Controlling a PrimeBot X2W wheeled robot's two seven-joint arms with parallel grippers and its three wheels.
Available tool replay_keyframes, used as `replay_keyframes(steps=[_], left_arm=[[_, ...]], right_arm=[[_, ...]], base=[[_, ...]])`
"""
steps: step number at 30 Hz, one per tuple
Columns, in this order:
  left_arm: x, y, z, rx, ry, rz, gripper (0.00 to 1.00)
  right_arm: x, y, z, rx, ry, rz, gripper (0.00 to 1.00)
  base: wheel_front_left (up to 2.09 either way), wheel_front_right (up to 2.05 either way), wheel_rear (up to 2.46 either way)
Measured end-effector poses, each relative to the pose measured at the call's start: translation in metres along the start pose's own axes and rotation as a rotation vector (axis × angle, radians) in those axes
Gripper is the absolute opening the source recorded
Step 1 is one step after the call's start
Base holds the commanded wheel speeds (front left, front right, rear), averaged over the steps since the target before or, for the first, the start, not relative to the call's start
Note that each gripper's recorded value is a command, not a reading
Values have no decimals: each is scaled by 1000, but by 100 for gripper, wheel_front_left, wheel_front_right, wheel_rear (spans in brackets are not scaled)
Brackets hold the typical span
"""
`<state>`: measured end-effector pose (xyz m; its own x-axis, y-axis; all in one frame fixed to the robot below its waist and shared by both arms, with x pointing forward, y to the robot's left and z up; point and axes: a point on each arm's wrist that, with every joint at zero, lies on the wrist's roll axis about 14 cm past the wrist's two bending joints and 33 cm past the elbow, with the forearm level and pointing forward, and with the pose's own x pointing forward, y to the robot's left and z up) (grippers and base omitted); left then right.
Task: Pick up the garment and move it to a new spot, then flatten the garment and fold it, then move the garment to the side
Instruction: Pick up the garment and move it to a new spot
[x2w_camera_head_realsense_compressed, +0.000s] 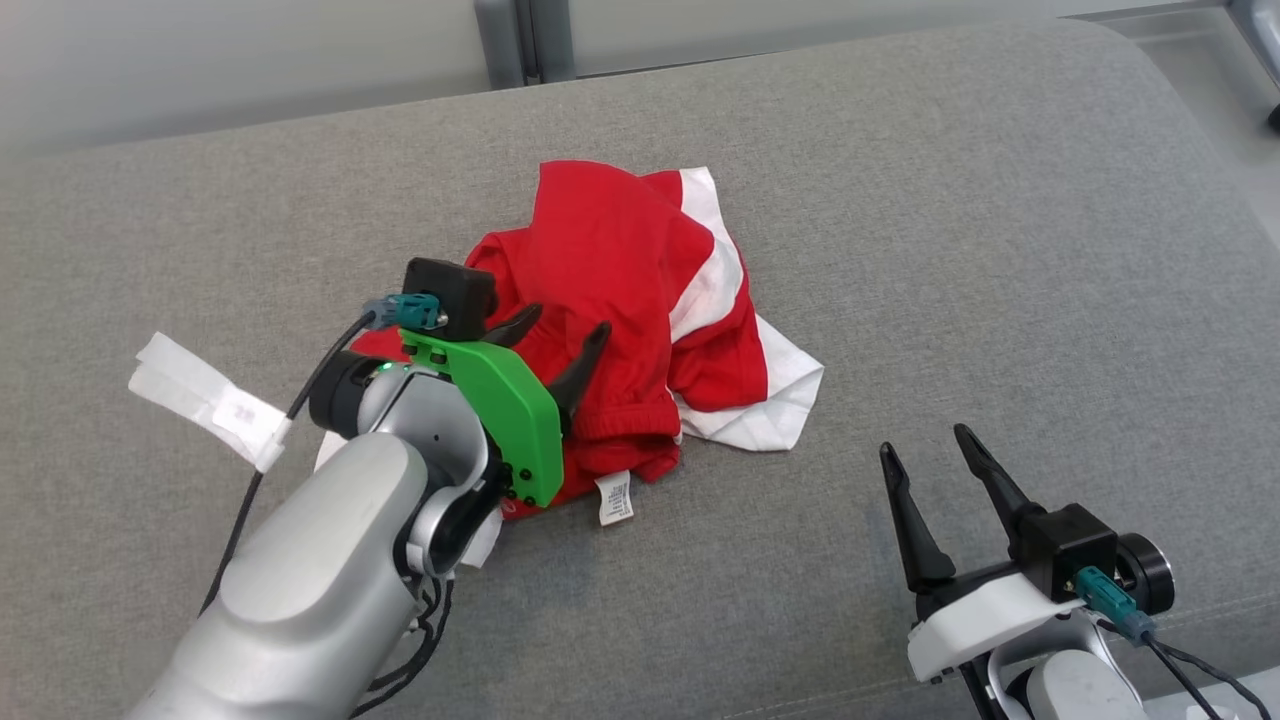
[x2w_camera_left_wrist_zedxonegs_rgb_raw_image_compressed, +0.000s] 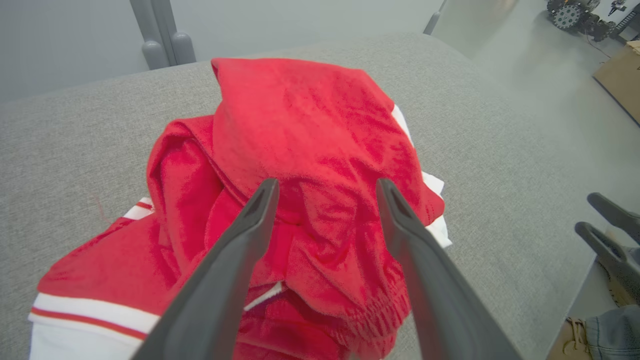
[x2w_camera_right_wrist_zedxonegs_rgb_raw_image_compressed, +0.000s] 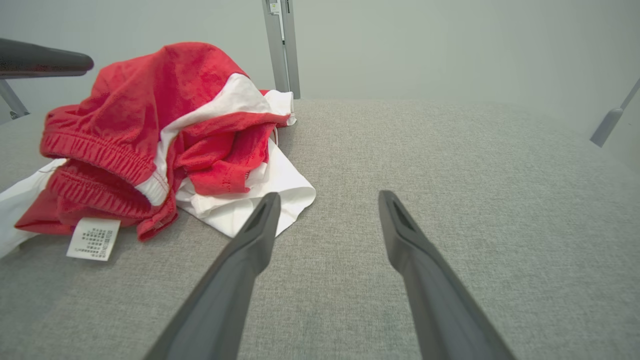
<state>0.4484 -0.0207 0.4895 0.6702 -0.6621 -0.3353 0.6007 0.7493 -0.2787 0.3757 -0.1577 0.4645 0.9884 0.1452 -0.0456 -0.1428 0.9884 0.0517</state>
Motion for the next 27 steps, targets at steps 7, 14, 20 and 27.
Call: replay_keyframes(steps=[7, 14, 20, 27], left_arm=[[10, 23, -12, -46, 80, 59, 100], [26, 15, -14, -145, 103, -3, 54], [33, 12, -3, -146, 81, -18, 0], [34, 6, 14, -148, 21, -43, 0]], right_arm=[[-2, -4, 2, -6, -4, -11, 100], [-15, -11, -6, -16, 24, -38, 100], [-17, -12, -7, -12, 29, -45, 100], [-16, -15, -5, -9, 21, -53, 100]], base=[[0, 0, 0], [0, 0, 0], [0, 0, 0], [0, 0, 0]])
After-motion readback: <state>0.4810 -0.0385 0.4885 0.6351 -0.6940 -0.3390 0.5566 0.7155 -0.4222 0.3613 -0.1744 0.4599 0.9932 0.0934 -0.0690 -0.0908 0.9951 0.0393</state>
